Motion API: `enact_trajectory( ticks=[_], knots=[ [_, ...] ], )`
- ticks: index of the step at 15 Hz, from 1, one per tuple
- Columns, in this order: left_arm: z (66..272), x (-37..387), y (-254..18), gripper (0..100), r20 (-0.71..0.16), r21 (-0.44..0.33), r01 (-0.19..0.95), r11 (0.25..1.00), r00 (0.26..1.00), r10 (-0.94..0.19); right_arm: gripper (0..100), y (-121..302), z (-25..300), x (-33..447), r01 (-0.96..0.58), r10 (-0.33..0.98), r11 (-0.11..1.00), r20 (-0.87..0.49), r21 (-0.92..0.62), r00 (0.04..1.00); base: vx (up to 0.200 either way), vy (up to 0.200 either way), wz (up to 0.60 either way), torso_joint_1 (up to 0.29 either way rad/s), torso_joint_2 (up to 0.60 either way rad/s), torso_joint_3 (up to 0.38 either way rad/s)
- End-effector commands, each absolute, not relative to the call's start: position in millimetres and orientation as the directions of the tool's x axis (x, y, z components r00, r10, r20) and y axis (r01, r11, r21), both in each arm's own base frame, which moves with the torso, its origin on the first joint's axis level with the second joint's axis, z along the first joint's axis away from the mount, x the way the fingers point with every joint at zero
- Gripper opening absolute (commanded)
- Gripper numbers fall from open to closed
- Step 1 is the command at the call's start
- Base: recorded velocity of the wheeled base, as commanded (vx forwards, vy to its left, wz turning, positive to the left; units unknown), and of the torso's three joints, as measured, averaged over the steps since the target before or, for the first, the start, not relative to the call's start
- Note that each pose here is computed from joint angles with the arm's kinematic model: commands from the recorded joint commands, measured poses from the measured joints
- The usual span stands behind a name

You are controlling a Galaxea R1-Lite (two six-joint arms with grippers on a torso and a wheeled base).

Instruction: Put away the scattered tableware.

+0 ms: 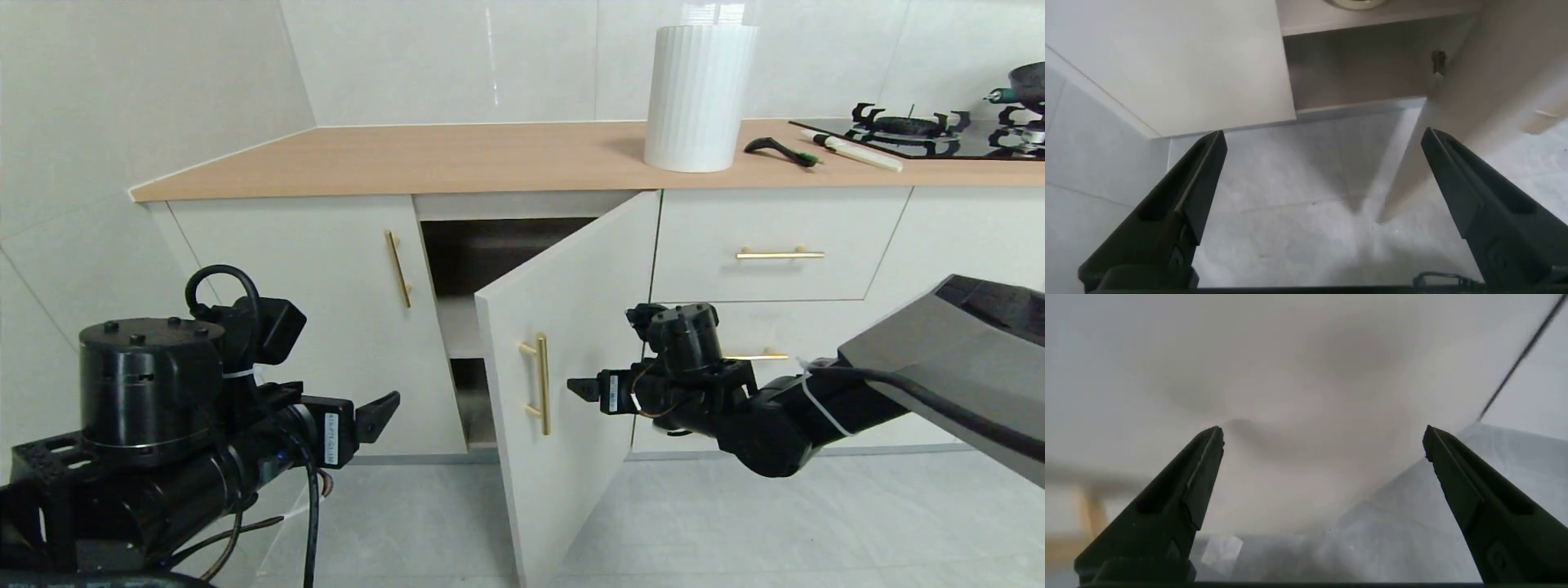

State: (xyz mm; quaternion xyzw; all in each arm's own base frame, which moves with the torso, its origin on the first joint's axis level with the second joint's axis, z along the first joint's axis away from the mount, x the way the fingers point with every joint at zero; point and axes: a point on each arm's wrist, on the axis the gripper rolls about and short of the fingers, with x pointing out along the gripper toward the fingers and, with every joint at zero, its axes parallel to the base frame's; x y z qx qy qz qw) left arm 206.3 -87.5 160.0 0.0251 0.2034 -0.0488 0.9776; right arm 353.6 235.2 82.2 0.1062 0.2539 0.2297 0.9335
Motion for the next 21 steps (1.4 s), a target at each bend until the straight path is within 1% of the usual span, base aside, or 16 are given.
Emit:
enact_trajectory(
  ticks=[1, 2, 3, 6, 11, 14, 17, 21],
  knots=[
    [163.2, 204.2, -86.8, 100, -0.387, 0.024, 0.105, 0.994, 0.918, -0.088, 100, 240.2, 66.4, 358.2, -0.364, 0.476, 0.876, -0.451, 0.317, 0.755, 0.000, 0.000, 0.00, 0.000, 0.00, 0.000],
    [164.1, 203.1, -86.2, 100, -0.383, 0.032, 0.109, 0.993, 0.919, -0.089, 100, 245.0, 64.2, 358.4, -0.358, 0.479, 0.874, -0.449, 0.330, 0.754, 0.000, 0.000, 0.00, 0.000, 0.00, 0.000],
    [166.7, 200.5, -85.0, 100, -0.373, 0.041, 0.114, 0.993, 0.924, -0.091, 100, 250.5, 60.8, 358.5, -0.348, 0.476, 0.874, -0.451, 0.340, 0.755, 0.200, 0.000, 0.00, 0.007, 0.00, 0.002],
    [175.8, 194.9, -82.4, 100, -0.337, 0.036, 0.115, 0.993, 0.936, -0.097, 100, 260.6, 52.6, 365.3, -0.315, 0.446, 0.886, -0.442, 0.339, 0.778, 0.200, 0.000, 0.00, -0.009, 0.00, 0.005],
    [179.8, 190.9, -80.6, 100, -0.325, 0.042, 0.117, 0.992, 0.941, -0.097, 100, 272.2, 49.4, 375.0, -0.278, 0.443, 0.870, -0.400, 0.407, 0.802, 0.200, 0.000, 0.00, 0.006, 0.01, 0.001],
    [186.1, 187.1, -79.5, 100, -0.299, 0.035, 0.119, 0.992, 0.949, -0.104, 100, 278.6, 48.6, 383.8, -0.237, 0.421, 0.863, -0.374, 0.447, 0.826, 0.000, 0.000, 0.00, 0.000, 0.00, 0.000],
    [190.7, 183.1, -77.6, 100, -0.278, 0.053, 0.124, 0.991, 0.955, -0.105, 100, 285.4, 49.4, 398.1, -0.183, 0.366, 0.860, -0.327, 0.476, 0.871, 0.000, 0.000, 0.00, 0.000, 0.00, 0.000],
    [192.5, 181.5, -76.9, 100, -0.269, 0.050, 0.124, 0.991, 0.957, -0.106, 100, 277.1, 54.2, 418.1, -0.118, 0.277, 0.870, -0.278, 0.479, 0.920, 0.000, 0.000, 0.00, 0.000, 0.00, 0.000]
  ],
)
